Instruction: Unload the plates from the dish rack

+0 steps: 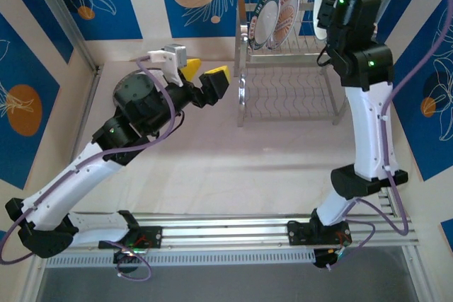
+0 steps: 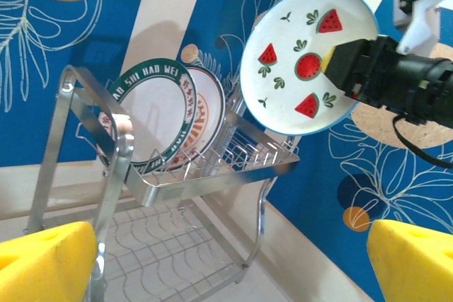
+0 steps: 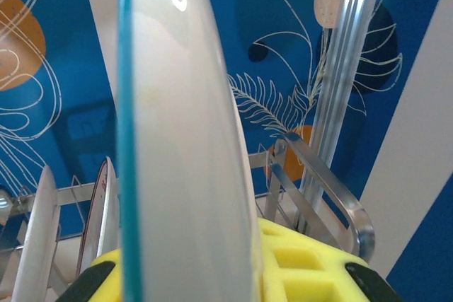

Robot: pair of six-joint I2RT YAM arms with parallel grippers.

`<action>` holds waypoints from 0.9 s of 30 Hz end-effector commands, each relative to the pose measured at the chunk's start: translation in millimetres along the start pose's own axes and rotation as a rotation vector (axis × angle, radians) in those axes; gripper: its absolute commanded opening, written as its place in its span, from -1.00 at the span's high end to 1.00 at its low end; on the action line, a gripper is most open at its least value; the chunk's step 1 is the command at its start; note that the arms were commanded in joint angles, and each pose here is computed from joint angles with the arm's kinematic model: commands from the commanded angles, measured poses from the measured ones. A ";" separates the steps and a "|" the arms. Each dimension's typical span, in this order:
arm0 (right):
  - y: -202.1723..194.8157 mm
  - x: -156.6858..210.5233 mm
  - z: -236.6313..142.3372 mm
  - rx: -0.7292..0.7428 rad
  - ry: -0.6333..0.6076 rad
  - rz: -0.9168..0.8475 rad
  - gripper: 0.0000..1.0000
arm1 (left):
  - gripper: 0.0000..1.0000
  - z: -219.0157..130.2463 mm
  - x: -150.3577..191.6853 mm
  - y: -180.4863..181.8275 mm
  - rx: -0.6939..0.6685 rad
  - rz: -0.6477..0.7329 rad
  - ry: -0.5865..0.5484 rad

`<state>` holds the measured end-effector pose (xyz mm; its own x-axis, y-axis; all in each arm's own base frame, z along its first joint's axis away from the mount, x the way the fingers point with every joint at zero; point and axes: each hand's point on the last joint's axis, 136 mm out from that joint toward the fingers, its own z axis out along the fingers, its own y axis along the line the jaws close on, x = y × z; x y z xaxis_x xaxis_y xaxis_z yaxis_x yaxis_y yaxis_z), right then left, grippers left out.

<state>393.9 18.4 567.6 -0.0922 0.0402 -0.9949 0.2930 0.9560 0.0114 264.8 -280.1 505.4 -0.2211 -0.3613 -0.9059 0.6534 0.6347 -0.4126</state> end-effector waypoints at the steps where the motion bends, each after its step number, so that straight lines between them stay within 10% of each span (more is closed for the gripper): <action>1: -25.5 -39.4 -45.1 -0.018 -0.123 0.164 1.00 | -0.95 1.8 -12.7 -21.7 0.089 -0.058 -0.025; 27: -13.7 46.1 -135.3 -0.373 0.227 0.479 1.00 | -0.84 66.4 97.3 -30.6 0.170 -0.525 0.275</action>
<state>264.6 33.6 508.0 -0.3025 0.4066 -0.8621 0.1087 0.9133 0.3926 281.6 -367.0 434.1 -0.6373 -0.3985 -0.6596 0.5371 0.3842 -0.7510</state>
